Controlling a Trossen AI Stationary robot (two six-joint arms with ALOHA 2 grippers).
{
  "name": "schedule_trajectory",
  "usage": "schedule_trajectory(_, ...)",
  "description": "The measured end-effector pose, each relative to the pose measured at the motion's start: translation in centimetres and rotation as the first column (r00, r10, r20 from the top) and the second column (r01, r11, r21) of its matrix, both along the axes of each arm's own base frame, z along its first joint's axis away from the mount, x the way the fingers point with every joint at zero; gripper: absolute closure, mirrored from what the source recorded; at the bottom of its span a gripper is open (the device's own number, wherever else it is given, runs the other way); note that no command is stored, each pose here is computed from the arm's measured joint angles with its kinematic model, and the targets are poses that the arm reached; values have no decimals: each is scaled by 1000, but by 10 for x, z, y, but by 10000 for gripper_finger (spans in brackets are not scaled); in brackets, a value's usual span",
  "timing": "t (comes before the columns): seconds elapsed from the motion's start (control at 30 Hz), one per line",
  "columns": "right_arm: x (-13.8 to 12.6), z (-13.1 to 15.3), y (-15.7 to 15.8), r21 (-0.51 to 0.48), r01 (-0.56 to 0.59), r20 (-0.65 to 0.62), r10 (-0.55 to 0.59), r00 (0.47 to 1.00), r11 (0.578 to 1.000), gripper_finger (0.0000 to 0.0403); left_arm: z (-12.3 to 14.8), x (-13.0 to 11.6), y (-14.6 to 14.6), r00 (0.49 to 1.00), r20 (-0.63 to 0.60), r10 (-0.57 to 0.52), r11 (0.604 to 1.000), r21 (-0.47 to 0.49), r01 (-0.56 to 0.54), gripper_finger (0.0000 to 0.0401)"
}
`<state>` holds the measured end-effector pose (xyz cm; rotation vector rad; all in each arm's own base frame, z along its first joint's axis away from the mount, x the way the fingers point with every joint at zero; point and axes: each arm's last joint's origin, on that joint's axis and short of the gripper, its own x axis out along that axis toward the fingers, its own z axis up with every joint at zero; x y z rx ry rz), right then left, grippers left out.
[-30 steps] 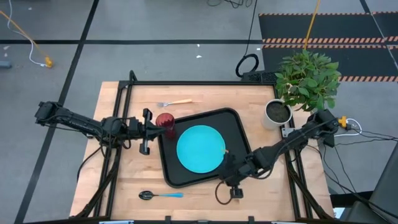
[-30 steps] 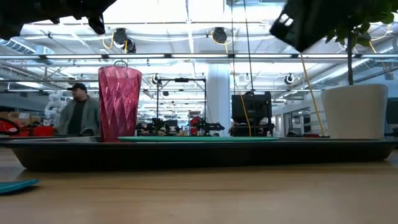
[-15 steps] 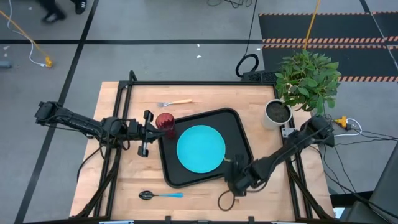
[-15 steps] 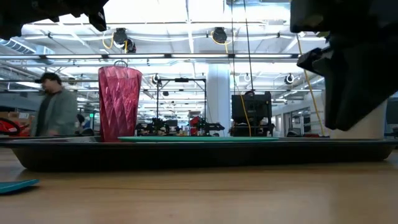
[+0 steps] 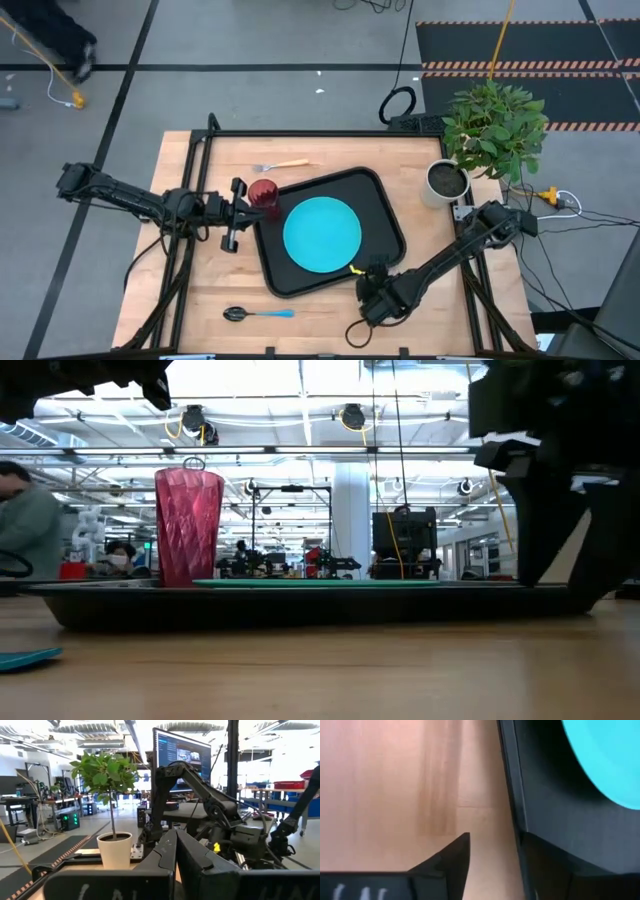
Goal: Pick and place plate/cup/fork/spoon on tray
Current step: Adjust the black serving tray
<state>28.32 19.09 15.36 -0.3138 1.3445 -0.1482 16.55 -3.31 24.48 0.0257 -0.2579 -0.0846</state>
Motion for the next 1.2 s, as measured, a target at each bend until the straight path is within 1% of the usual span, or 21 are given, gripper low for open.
schedule_trajectory(0.17, 1, 6, -6, 9, 15, 5, -15, 1000, 1000, 209, 0, 0, -2, 1000, 0, -12, 1000, 3, 12, 386)
schedule_trajectory(0.27, 0, 15, -7, 14, 6, 23, -6, 1000, 1000, 210, 0, -1, -3, 1000, 0, -17, 1000, 4, 17, 386)
schedule_trajectory(0.37, -2, 18, -10, -13, 11, 26, -11, 1000, 1000, 217, 0, -1, -3, 1000, 0, -15, 1000, 10, 15, 386)
schedule_trajectory(0.47, -4, 9, -15, -23, 17, 13, -16, 1000, 1000, 224, 0, -1, -3, 1000, 0, -15, 1000, 10, 15, 386)
schedule_trajectory(0.6, -6, -5, -19, -8, 8, 24, -8, 1000, 1000, 229, 0, 0, -3, 1000, -4, -15, 1000, 11, 15, 386)
schedule_trajectory(0.77, -3, -8, -25, -8, -8, 19, 9, 1000, 1000, 233, -2, 0, -3, 1000, -21, -6, 1000, 17, 7, 386)
schedule_trajectory(0.87, -1, -8, -28, 35, 1, -6, 0, 1000, 999, 251, -2, 0, -3, 1000, -21, -3, 1000, 27, 4, 386)
schedule_trajectory(1.0, 0, -9, -30, 106, 56, -24, -54, 998, 993, 298, -2, 0, -3, 1000, -23, -3, 1000, 28, 3, 386)
schedule_trajectory(1.1, 2, -8, -29, 182, 89, -41, -83, 996, 979, 336, -3, 0, -3, 1000, -27, -2, 1000, 29, 3, 386)
schedule_trajectory(1.2, 2, -7, -27, 209, 108, -39, -102, 994, 972, 361, -3, 0, -3, 1000, -26, -2, 1000, 29, 3, 387)
